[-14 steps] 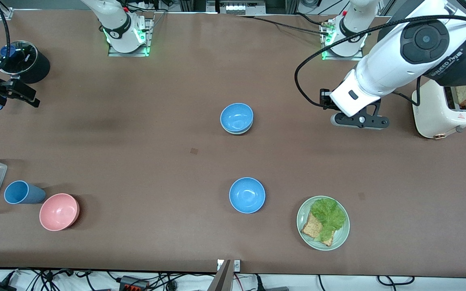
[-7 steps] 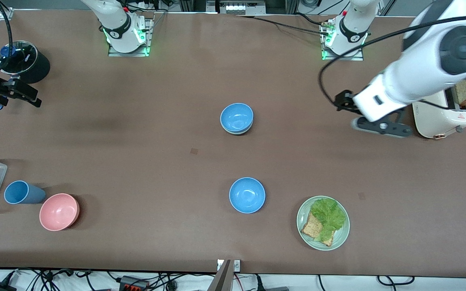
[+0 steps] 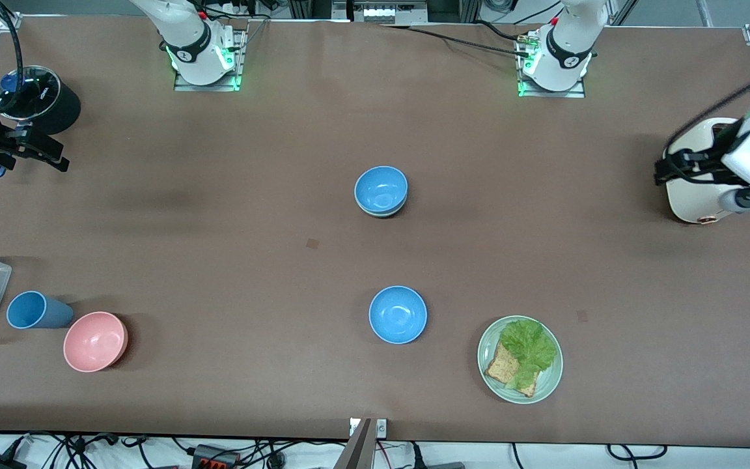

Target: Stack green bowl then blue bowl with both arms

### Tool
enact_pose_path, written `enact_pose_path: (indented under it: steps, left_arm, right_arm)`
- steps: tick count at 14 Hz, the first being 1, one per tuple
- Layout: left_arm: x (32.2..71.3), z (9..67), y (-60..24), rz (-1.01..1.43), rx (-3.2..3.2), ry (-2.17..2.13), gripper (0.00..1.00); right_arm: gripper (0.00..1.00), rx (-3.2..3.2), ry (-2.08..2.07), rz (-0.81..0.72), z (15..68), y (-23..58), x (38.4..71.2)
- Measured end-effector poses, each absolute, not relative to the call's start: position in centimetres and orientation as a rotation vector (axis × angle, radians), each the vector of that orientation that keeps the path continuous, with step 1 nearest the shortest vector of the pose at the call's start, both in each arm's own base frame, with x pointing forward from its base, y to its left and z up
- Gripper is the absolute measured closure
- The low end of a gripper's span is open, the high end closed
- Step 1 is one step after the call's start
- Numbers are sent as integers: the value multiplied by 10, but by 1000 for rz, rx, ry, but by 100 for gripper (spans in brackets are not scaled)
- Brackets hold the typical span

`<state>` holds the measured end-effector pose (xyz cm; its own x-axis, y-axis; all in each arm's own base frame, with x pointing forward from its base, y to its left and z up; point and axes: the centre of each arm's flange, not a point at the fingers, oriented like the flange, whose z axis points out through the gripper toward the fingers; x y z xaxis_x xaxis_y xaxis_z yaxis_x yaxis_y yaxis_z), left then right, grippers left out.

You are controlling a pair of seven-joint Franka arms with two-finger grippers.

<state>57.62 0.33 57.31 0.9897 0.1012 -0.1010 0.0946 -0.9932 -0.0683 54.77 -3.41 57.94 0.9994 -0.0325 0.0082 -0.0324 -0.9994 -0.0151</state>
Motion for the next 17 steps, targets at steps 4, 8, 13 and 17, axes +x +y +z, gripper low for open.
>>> enact_pose_path:
  steps: [4,8,13,17]
  left_arm:
    - [566,583,-26,143,-3058,-92,0]
    - [562,589,-29,138,-3107,-106,0]
    - [562,588,-30,147,-3135,-27,0]
    - [562,587,-30,148,-3137,22,0]
  right_arm:
    - [0,-3126,49,-13,580,-34,548]
    - [0,-3128,46,-11,580,-34,547]
    - [0,-3129,45,-9,580,-34,547]
    - [0,-3131,44,5,579,-34,546]
